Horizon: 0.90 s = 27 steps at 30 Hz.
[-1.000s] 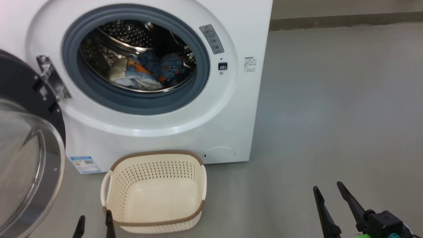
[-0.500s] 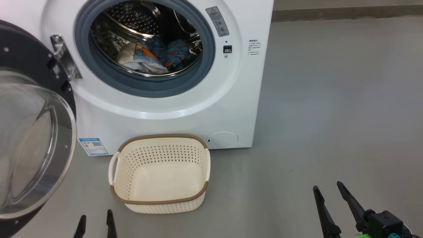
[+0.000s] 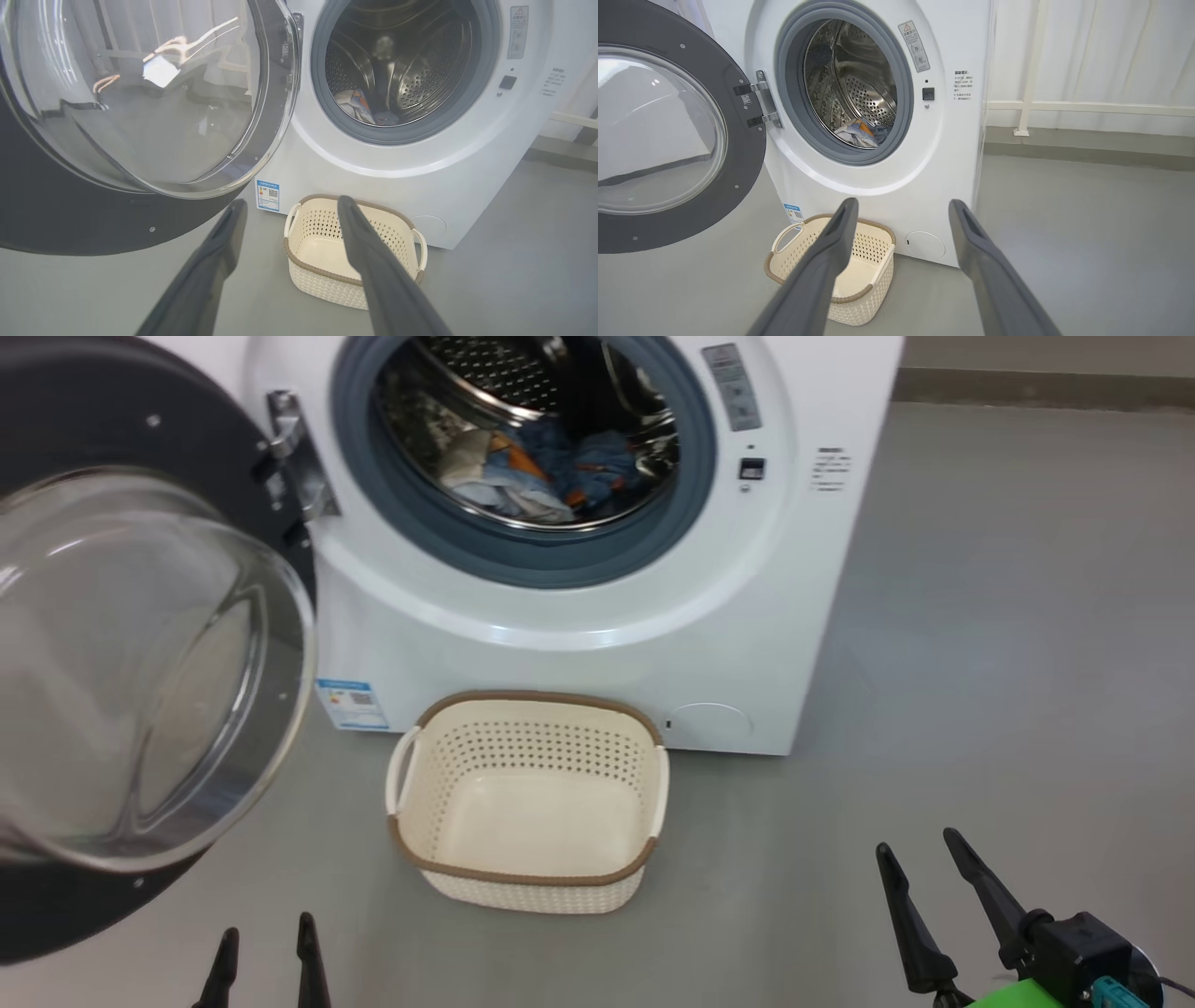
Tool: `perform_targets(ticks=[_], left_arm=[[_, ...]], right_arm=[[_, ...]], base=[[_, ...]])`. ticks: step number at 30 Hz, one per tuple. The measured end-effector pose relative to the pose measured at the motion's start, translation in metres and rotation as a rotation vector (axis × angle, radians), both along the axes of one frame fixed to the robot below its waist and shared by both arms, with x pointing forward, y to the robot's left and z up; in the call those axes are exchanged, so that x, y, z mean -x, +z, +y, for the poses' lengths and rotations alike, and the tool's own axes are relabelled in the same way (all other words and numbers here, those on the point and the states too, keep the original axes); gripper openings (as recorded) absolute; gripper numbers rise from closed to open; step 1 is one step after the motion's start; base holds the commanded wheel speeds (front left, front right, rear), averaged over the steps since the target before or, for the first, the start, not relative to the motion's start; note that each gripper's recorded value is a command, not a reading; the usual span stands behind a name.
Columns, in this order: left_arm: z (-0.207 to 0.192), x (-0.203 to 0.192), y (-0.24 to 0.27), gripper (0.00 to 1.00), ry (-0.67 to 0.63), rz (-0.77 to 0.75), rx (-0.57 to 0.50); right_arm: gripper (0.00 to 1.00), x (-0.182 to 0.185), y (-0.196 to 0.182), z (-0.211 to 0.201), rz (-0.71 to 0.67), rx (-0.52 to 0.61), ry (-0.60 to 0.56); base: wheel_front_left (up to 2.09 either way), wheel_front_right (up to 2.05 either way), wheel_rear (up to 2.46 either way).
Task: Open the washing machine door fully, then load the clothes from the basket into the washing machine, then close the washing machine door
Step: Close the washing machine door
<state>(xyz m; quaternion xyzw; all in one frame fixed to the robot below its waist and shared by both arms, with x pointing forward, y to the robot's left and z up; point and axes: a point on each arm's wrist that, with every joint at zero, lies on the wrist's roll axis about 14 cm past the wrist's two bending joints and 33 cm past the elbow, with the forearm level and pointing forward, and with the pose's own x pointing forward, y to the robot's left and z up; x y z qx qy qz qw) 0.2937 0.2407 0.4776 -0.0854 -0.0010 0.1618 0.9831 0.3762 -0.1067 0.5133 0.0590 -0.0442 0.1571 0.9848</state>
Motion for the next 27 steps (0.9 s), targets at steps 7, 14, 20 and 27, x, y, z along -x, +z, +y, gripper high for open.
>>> perform_targets(ticks=[7,14,20,27], left_arm=[[0.027,0.027,0.001,1.0,0.115,-0.001,0.0],[0.052,0.06,0.002,1.0,0.239,-0.004,0.005],[0.075,0.088,0.01,1.0,0.367,-0.028,0.012],[0.09,0.102,0.016,1.0,0.45,-0.034,0.009]], right_arm=[[1.0,-0.012,0.001,0.04,-0.007,0.007,0.122],[1.0,-0.018,0.001,0.081,-0.007,0.012,0.243],[1.0,-0.021,0.008,0.128,-0.036,0.015,0.38],[1.0,-0.025,0.005,0.156,-0.037,0.023,0.47]], base=[[0.0,0.0,0.0],[0.0,0.0,0.0],[0.0,0.0,0.0],[0.0,0.0,0.0]])
